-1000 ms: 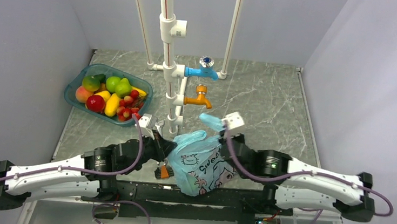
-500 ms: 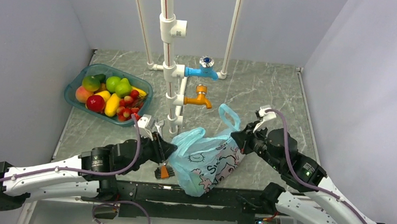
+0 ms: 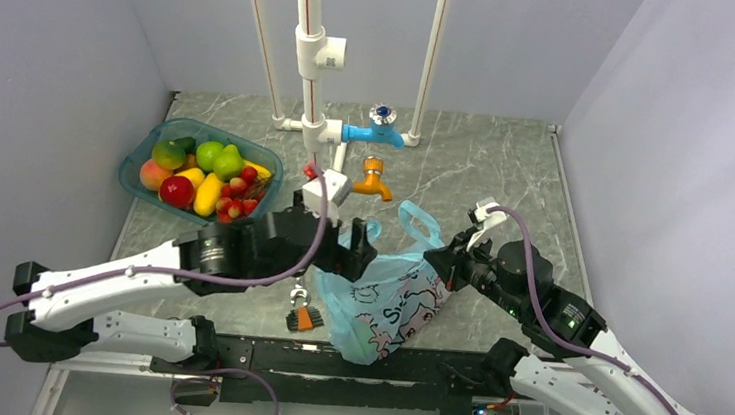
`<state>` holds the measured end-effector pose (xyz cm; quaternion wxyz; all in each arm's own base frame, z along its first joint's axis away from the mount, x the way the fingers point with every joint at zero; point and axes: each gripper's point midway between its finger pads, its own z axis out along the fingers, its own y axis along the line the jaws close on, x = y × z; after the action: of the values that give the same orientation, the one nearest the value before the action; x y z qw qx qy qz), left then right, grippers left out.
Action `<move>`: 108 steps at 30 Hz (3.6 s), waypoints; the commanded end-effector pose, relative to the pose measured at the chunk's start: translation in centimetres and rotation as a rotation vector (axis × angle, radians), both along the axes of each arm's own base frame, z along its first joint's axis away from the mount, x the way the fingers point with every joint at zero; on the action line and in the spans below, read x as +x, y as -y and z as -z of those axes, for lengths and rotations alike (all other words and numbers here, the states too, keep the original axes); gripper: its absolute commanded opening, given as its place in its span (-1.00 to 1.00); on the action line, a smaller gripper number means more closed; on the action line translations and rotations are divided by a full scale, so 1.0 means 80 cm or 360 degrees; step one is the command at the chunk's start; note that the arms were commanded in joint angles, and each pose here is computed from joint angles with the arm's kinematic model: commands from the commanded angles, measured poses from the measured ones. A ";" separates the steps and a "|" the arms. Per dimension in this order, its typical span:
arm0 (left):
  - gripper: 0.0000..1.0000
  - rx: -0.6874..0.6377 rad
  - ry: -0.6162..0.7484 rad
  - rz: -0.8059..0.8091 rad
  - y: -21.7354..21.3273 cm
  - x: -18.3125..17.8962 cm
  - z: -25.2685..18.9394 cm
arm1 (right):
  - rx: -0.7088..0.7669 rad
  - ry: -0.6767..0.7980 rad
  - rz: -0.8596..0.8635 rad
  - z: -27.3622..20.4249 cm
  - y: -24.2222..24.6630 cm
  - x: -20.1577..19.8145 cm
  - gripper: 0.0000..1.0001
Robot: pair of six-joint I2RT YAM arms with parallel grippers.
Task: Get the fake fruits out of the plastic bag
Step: Adjust the plastic bag at the center of the board.
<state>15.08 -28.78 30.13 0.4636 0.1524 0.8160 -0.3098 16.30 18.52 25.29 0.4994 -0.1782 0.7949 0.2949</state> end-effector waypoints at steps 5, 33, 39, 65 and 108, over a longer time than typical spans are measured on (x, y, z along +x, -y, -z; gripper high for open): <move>0.96 0.0442 0.0069 -0.0143 0.001 0.027 0.012 | 0.0023 0.0035 -0.0040 -0.008 -0.007 0.001 -1.00; -1.00 -0.0145 0.0114 -0.0455 -0.061 0.024 0.046 | 0.0547 -0.0296 0.0501 0.008 0.056 -0.017 -0.73; -1.00 -0.0805 0.0221 -0.0262 -0.065 0.001 0.033 | 0.0682 -0.0410 0.0494 0.019 0.072 -0.045 -0.30; -1.00 -0.0483 0.0017 -0.0239 -0.014 0.004 0.036 | -0.0385 -0.0398 0.0587 -0.014 0.057 0.017 0.99; -1.00 -0.0516 -0.0083 -0.0119 -0.087 -0.012 0.061 | 0.0352 -0.0347 -0.0893 -0.010 -0.051 -0.144 -0.35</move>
<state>15.80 -22.73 27.24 0.5113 0.0560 0.7598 -0.3977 11.81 18.61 24.96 0.4461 -0.1883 0.7961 0.3630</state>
